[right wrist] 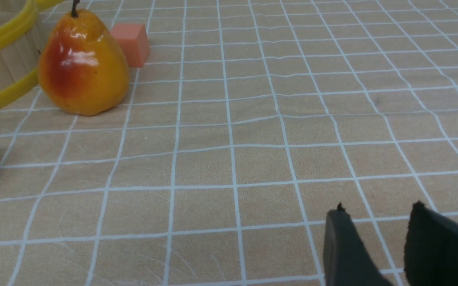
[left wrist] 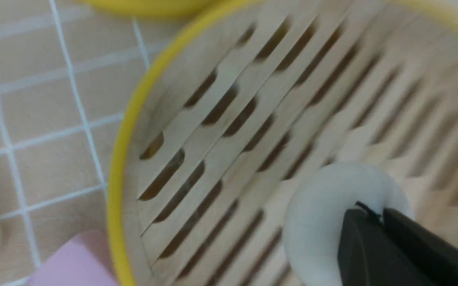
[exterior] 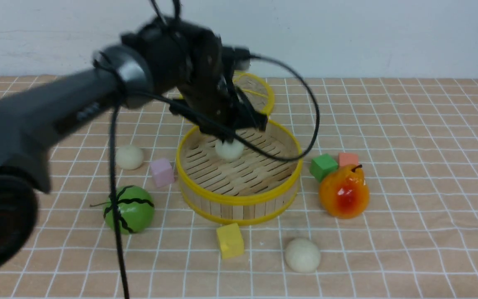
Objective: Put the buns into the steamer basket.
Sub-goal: Use the left arm to put the steamed stuffed bun into the steamer
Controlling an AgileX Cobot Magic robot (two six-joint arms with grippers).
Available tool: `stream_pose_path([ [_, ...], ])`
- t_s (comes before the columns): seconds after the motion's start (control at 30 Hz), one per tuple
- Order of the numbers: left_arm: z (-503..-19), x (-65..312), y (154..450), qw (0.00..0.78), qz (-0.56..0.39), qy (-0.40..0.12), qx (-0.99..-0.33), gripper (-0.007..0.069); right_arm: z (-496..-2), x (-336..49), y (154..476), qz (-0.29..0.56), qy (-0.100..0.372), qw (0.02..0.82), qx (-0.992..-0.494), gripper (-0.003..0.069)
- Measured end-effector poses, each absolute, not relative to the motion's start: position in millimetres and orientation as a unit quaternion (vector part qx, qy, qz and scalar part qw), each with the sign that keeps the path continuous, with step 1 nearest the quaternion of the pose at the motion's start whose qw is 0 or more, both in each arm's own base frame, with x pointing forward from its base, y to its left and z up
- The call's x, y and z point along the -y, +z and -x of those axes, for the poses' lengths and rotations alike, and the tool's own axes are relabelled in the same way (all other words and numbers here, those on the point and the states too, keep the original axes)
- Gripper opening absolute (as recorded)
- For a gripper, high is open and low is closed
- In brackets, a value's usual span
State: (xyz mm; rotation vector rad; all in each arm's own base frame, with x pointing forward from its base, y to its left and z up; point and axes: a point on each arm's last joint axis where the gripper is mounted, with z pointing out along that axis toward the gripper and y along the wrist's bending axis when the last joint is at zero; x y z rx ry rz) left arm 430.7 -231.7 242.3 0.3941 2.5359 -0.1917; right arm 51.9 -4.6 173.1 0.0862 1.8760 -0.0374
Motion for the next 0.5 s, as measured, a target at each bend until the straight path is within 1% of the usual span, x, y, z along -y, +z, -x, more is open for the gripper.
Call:
stream_pose_path([
  [0.07, -435.5, 234.3, 220.6, 0.264, -0.148, -0.065, -0.951, -0.0003, -51.9, 4.6, 173.1, -0.037, -0.016, 0.59, -0.806, 0.0239],
  [0.13, -437.6, 235.6, 212.5, 0.26, -0.145, -0.066, -0.952, 0.0002, -51.9, 4.6, 173.1, -0.037, -0.016, 0.59, -0.806, 0.0239],
  [0.23, -438.9, 236.4, 211.4, 0.264, -0.13, -0.072, -0.953, 0.0017, -51.9, 4.6, 173.1, -0.037, -0.016, 0.59, -0.806, 0.0239],
  [0.33, -438.4, 236.0, 215.5, 0.267, -0.116, -0.076, -0.954, 0.0074, -51.9, 4.6, 173.1, -0.037, -0.016, 0.59, -0.806, 0.0239],
  [0.37, -437.9, 235.7, 216.6, 0.266, -0.115, -0.076, -0.954, 0.0102, -51.9, 4.6, 173.1, -0.037, -0.016, 0.59, -0.806, 0.0239],
  [0.47, -434.0, 233.5, 228.6, 0.267, -0.111, -0.077, -0.954, 0.0218, -51.9, 4.6, 173.1, -0.037, -0.016, 0.59, -0.806, 0.0239],
  [0.5, -433.4, 233.1, 231.2, 0.269, -0.111, -0.078, -0.954, 0.0227, -51.9, 4.6, 173.1, -0.037, -0.016, 0.59, -0.806, 0.0239],
])
